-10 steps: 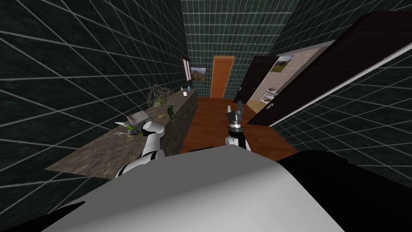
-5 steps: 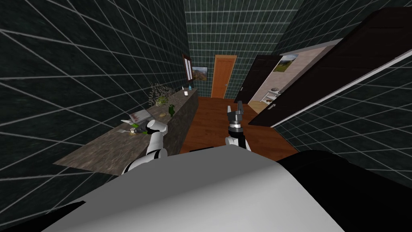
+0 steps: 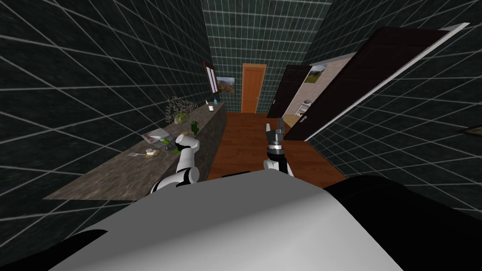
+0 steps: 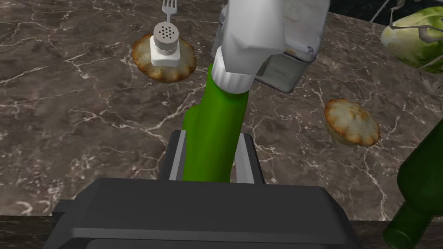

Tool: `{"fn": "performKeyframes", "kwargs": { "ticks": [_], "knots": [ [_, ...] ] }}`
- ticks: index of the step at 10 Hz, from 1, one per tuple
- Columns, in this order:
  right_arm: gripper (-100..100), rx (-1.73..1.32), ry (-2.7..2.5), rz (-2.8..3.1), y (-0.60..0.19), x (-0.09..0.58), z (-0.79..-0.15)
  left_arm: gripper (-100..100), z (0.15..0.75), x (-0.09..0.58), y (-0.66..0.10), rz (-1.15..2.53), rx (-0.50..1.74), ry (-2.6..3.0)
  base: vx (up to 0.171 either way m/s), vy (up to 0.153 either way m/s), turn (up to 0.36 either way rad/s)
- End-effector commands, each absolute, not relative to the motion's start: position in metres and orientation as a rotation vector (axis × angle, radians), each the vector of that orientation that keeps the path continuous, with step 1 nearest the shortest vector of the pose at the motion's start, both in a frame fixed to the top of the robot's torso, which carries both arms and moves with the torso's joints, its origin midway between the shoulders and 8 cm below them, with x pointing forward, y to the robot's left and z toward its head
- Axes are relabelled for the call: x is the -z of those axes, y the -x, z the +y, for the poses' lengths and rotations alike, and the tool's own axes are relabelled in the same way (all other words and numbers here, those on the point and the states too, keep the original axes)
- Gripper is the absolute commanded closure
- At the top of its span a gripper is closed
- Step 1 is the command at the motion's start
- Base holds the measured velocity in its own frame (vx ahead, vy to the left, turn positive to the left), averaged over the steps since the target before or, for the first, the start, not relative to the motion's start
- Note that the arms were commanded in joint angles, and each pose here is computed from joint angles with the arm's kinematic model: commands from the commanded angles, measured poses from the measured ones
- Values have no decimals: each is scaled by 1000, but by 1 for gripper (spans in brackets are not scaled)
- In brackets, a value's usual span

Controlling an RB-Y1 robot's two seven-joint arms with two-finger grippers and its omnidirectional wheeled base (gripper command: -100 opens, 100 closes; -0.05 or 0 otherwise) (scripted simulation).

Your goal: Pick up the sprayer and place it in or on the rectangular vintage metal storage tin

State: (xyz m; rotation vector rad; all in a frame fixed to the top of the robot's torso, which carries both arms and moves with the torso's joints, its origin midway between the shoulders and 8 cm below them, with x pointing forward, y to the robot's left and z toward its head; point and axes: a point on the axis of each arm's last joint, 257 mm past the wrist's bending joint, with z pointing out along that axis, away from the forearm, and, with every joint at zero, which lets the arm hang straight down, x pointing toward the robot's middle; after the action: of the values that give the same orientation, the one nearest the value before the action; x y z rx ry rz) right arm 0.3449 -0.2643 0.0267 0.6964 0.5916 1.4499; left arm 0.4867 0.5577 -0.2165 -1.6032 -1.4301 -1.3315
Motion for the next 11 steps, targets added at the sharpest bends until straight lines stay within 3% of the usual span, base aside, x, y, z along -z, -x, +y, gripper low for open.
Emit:
{"fn": "performKeyframes", "kwargs": {
  "ticks": [1, 7, 11],
  "knots": [
    [0, -1450, -696, 592, -345, -27, -264, 100, 545, 209, -499, -1489, 1353, 1609, -143, -34, -205],
    [0, -1450, -697, 592, -345, -27, -264, 100, 518, 182, -532, -1640, 1394, 1619, -66, -12, -133],
    [0, -1449, -697, 592, -345, -26, -265, 100, 537, 157, -527, -1610, 1374, 1603, 144, 123, 34]
  ]
}}
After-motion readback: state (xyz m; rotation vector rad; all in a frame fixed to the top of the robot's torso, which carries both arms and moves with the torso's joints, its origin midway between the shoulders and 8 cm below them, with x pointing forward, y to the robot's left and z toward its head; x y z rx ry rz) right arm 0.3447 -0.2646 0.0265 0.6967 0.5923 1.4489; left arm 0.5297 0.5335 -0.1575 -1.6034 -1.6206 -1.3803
